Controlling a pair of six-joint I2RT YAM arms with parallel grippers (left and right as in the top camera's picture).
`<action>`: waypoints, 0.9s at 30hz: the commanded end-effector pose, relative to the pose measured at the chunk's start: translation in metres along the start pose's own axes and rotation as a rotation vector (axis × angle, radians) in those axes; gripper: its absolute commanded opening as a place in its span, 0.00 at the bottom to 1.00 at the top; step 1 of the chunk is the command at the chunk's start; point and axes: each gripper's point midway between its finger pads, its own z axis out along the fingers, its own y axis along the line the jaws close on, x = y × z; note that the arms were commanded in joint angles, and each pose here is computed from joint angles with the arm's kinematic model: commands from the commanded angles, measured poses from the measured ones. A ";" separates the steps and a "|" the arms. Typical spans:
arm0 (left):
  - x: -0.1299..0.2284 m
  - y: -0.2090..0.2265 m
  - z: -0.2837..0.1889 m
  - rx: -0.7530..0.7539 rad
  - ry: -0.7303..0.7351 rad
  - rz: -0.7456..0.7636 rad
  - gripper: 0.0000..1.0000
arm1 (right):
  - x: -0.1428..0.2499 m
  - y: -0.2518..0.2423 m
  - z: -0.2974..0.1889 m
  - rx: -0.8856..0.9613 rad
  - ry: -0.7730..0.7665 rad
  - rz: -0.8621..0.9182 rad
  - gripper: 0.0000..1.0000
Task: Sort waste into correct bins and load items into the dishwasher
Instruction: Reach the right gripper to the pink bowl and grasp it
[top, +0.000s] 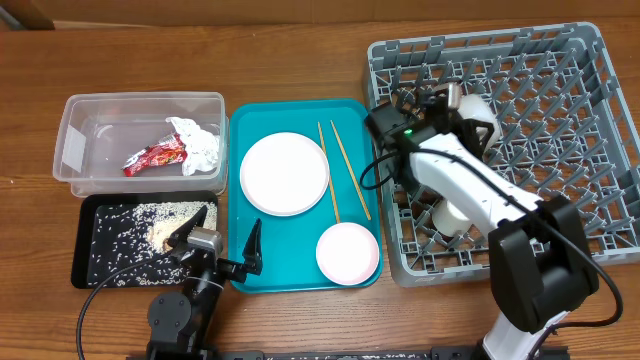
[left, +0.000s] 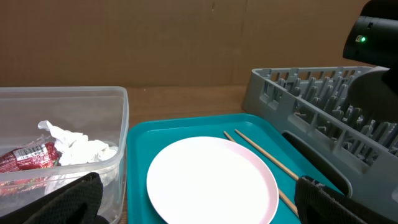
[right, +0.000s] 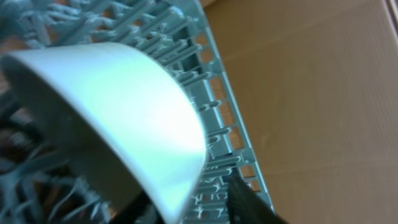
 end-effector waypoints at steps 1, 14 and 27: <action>-0.001 -0.001 0.000 0.007 -0.007 -0.010 1.00 | -0.003 0.008 -0.014 -0.032 -0.025 -0.023 0.64; -0.001 -0.001 0.000 0.007 -0.007 -0.010 1.00 | -0.018 0.070 -0.157 -1.005 0.314 -0.012 0.66; -0.001 -0.001 0.000 0.007 -0.007 -0.010 1.00 | 0.081 0.124 -0.247 -1.529 0.321 -0.586 0.64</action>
